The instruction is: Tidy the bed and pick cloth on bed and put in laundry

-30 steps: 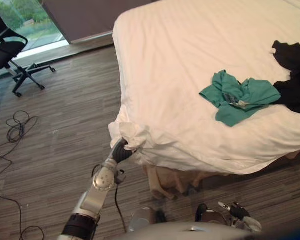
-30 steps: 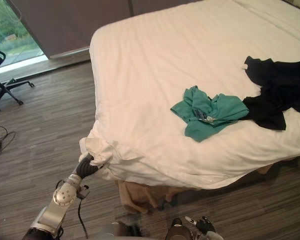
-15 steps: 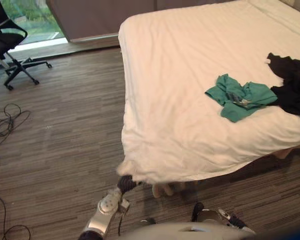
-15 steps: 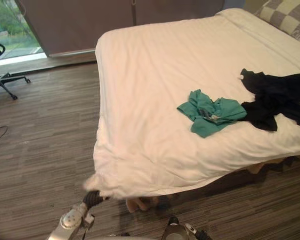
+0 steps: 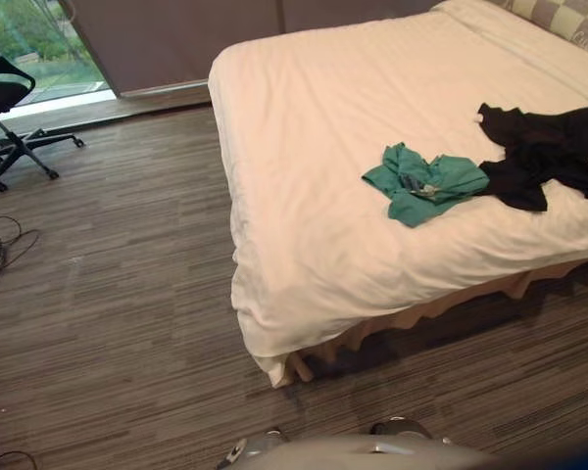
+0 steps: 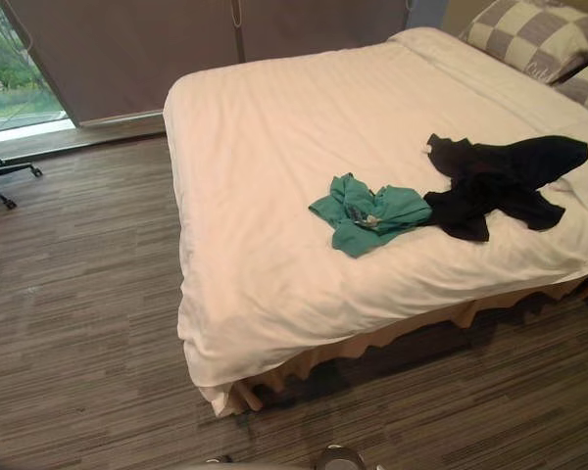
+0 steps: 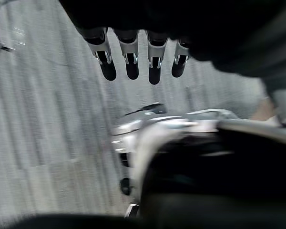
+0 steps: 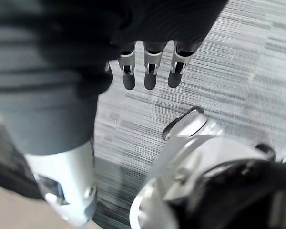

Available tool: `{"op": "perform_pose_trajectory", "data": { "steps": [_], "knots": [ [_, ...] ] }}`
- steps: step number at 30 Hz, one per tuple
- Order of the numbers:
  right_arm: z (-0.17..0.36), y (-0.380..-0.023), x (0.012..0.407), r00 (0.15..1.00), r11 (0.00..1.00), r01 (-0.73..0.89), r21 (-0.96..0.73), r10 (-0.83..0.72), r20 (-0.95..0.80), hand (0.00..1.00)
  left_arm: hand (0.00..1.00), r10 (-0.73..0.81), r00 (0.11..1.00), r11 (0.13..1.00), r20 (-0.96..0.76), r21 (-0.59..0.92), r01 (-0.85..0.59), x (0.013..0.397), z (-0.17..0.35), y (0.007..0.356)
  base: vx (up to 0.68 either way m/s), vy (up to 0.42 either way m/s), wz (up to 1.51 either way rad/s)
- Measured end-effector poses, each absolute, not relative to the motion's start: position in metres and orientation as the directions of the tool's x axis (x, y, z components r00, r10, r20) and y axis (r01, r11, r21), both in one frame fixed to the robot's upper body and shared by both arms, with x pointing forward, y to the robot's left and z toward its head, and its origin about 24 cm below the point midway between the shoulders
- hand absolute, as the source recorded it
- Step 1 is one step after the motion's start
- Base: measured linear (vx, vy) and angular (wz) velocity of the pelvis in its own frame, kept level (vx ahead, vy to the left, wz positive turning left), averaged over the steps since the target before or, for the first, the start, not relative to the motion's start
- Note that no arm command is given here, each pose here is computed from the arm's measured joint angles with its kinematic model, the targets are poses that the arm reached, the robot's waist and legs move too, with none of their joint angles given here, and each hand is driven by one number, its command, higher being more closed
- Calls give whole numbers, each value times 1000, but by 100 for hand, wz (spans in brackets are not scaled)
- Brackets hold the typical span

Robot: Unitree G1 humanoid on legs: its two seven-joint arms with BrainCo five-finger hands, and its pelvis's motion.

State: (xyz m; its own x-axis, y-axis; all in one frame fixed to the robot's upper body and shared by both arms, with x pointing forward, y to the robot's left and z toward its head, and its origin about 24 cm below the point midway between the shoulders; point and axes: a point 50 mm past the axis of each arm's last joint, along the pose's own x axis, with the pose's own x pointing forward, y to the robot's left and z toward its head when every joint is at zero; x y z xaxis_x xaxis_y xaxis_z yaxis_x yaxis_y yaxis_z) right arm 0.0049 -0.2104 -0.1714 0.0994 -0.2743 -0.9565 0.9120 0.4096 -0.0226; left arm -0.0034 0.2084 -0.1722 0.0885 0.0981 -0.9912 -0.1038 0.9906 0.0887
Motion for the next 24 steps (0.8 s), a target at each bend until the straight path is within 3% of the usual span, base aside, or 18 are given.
{"op": "perform_pose_trajectory", "data": {
  "steps": [2,3,6,9,12,13,14,15,16,18,20,24],
  "knots": [
    [-170,-217,0,43,309,949,-62,-321,-946,0,0,119,92,988,-989,110,-106,0,-172,211,24,72,-11],
    [-169,-220,-1,29,287,955,-75,-340,-940,100,0,122,96,988,-988,112,-105,2,-172,212,45,95,-9],
    [-160,-243,8,-1,185,977,-101,-476,-879,100,0,164,156,984,-974,150,-101,20,-170,219,67,91,0],
    [-133,-291,47,78,166,985,-48,-674,-734,100,0,182,269,983,-946,167,-76,48,-165,223,92,101,-10],
    [-58,-358,135,315,308,948,83,-861,-400,100,0,166,358,980,-919,193,40,75,-159,225,71,88,3],
    [-40,-368,152,366,357,930,87,-871,-329,100,0,166,380,978,-910,201,54,80,-157,226,66,46,18],
    [-3,-384,184,473,465,881,86,-862,-182,100,0,165,406,972,-899,217,85,85,-155,227,53,28,19],
    [33,-395,209,581,577,813,76,-813,-45,100,0,158,427,968,-890,225,110,89,-153,227,48,16,19],
    [50,-397,220,632,632,773,58,-775,20,100,0,156,432,967,-888,227,118,89,-153,228,41,-8,26],
    [109,-381,256,782,806,592,-18,-569,256,100,0,144,421,969,-896,214,124,83,-155,223,51,-28,34],
    [138,-349,276,849,901,428,-69,-374,373,100,0,127,405,969,-906,200,142,73,-158,214,57,-20,21],
    [145,-278,298,915,985,73,-154,-5,403,100,0,161,405,973,-900,212,86,64,-158,215,64,9,23]
  ]
}}
